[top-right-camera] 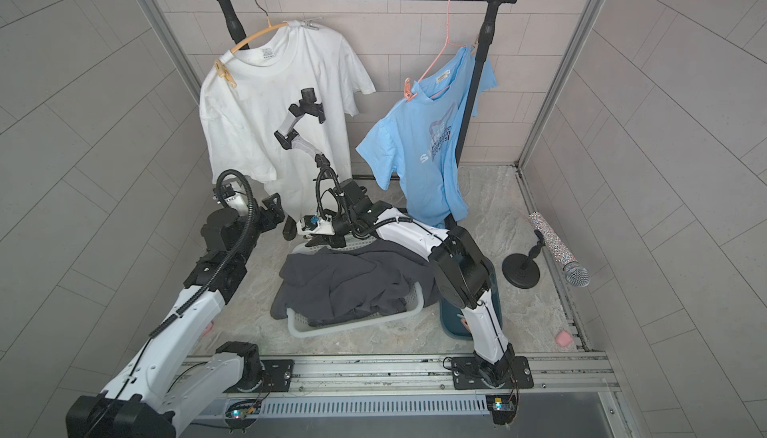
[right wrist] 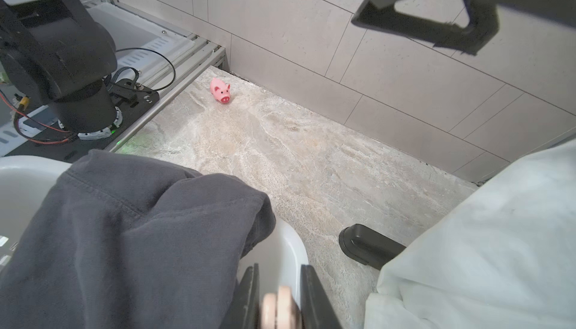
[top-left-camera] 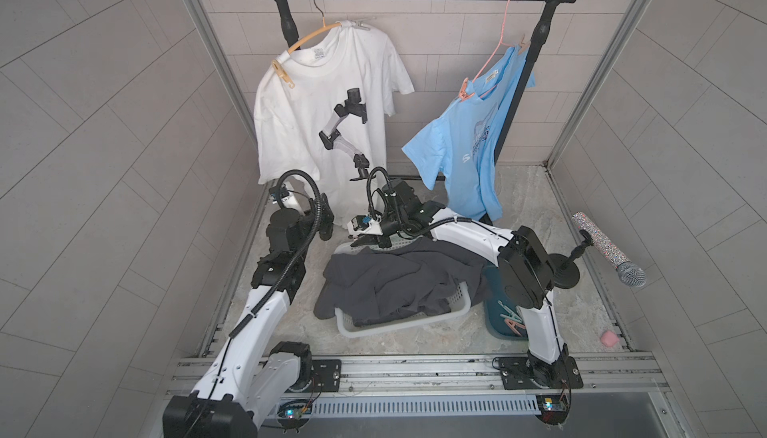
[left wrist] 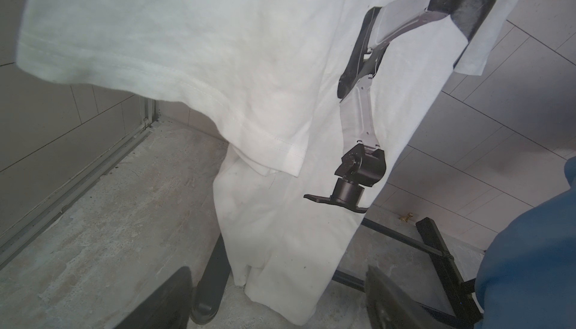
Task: Use clothespins to secure the t-shirt on both sides of the hanger
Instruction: Clamp the T-shirt on the hanger.
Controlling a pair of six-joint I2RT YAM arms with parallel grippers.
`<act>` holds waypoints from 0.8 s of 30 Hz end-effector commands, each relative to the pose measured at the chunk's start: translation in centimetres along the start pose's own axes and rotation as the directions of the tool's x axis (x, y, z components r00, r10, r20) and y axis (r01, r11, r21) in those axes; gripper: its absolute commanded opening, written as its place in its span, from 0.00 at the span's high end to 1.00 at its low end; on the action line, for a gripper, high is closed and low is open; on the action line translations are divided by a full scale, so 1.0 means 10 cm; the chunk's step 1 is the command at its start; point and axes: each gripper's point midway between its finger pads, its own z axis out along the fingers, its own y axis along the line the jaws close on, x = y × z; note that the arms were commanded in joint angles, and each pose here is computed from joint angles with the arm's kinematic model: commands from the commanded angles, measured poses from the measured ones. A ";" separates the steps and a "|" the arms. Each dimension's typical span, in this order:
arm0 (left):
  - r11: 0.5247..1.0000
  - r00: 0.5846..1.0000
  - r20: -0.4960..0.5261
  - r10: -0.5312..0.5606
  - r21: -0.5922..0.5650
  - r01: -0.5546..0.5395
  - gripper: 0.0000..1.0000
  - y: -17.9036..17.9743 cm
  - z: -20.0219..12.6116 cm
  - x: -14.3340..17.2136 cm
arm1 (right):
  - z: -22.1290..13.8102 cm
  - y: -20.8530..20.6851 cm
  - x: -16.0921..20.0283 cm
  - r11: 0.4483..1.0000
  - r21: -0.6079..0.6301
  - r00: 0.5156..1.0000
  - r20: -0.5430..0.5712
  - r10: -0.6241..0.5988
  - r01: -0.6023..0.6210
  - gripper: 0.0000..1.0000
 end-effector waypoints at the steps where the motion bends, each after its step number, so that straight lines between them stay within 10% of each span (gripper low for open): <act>1: 1.000 0.999 0.033 0.013 0.021 -0.014 0.10 -0.04 -0.04 -0.10 | 0.10 0.05 0.01 1.000 -0.019 1.000 0.018 0.005 -0.004 1.00; 24: 1.000 0.999 0.039 0.009 0.029 -0.011 0.10 -0.04 -0.04 -0.11 | 0.18 0.23 0.30 0.994 -0.082 0.986 -0.142 -0.083 0.071 1.00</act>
